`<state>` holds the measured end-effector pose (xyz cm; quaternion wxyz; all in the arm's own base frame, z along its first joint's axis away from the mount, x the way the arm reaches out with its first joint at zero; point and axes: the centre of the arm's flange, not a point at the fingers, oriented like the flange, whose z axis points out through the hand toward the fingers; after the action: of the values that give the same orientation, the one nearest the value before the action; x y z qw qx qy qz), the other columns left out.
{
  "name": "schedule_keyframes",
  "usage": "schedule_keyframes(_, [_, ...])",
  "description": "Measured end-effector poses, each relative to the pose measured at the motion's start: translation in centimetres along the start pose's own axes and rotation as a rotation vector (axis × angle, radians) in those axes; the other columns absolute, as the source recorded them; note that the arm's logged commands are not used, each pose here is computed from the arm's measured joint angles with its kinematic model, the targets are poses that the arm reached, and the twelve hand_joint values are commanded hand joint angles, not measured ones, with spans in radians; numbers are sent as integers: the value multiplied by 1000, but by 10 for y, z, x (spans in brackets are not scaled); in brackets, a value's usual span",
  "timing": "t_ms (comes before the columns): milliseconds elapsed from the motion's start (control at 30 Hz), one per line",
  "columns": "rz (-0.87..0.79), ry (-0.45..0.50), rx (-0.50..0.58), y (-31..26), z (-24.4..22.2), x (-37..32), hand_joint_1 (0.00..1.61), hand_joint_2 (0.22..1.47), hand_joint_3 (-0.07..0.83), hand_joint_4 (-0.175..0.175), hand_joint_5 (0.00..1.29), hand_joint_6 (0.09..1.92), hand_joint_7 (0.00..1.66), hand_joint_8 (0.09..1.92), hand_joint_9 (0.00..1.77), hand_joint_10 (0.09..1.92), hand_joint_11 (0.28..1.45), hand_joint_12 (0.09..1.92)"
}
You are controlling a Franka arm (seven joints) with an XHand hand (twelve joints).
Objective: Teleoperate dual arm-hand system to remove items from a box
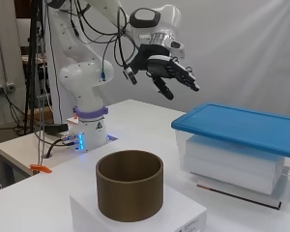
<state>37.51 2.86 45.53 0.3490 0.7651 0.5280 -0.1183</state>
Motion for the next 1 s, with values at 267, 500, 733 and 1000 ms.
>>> schedule_keyframes(267, [-10, 93, 78, 10, 39, 51, 158, 884, 2, 44, 334, 87, 442, 87, 460, 87, 393, 87])
schedule_keyframes(500, [-66, 86, 116, 10, 44, 73, 119, 912, 10, 43, 353, 87, 444, 87, 462, 87, 399, 87])
schedule_keyframes(733, [-114, 31, 85, -8, 39, 90, 113, 940, 12, 43, 353, 87, 443, 87, 462, 87, 402, 87])
schedule_keyframes(1000, [-97, 25, 5, -12, 40, 90, 204, 963, 0, 51, 449, 87, 559, 87, 539, 87, 422, 87])
